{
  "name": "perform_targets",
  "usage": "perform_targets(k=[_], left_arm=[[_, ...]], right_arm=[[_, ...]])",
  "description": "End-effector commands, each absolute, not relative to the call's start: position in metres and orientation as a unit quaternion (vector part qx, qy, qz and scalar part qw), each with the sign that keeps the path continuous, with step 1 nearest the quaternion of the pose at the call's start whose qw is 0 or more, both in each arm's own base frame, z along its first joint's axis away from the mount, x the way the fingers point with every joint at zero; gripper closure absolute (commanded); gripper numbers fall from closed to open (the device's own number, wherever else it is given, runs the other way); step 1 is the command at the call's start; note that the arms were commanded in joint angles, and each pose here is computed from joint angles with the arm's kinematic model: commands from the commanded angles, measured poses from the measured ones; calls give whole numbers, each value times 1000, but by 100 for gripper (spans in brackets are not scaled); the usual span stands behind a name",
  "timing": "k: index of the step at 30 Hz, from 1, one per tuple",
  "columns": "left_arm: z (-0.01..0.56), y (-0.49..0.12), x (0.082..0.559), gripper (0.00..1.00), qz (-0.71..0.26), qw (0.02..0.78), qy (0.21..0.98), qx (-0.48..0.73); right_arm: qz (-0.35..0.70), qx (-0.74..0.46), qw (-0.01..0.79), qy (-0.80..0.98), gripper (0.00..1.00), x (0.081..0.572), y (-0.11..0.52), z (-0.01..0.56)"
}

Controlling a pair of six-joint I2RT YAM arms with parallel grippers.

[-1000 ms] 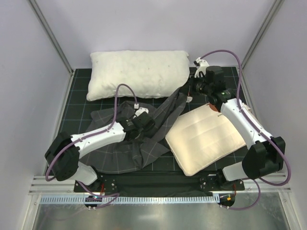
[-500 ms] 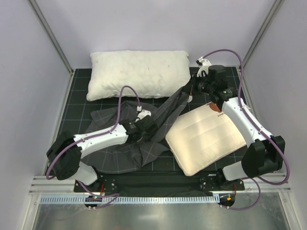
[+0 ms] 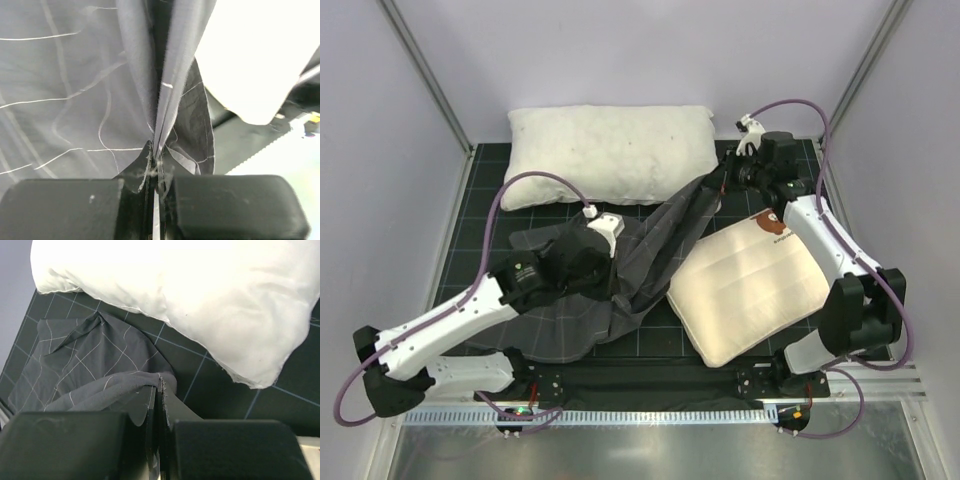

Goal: Put the pillow into the pillowcase

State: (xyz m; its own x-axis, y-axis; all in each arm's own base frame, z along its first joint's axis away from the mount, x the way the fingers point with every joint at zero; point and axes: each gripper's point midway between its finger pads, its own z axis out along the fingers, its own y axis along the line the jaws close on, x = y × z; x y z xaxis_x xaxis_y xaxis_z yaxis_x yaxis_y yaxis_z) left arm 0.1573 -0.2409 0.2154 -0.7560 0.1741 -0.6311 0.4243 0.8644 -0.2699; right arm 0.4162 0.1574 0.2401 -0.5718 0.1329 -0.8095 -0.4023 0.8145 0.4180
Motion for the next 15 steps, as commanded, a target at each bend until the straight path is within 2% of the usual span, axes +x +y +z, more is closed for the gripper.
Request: perform_targets(k=[1,5,9,11,12,13,15], left_arm=[[207,-247,129,95,-242,251,914,206],[188,-282,122,97,-290,209,906,226],[172,-307,130,99,-308,198,904,221],[173,-318,133,100,-318,199,899,224],[171,-319,138,100,-310,208,901,222],[168,-320,143,100,-302,212,903,220],[170,-318,154,100,-284,238,903,217]], right_arm=[[297,-73,504,808,96,453,151,261],[291,-34,494,819,96,470,138,242],[286,-11,473,833,92,484,127,215],[281,9,460,842,84,488,118,202],[283,15,454,845,77,487,116,199],[285,17,450,846,65,485,114,197],[275,27,449,850,52,473,107,198]])
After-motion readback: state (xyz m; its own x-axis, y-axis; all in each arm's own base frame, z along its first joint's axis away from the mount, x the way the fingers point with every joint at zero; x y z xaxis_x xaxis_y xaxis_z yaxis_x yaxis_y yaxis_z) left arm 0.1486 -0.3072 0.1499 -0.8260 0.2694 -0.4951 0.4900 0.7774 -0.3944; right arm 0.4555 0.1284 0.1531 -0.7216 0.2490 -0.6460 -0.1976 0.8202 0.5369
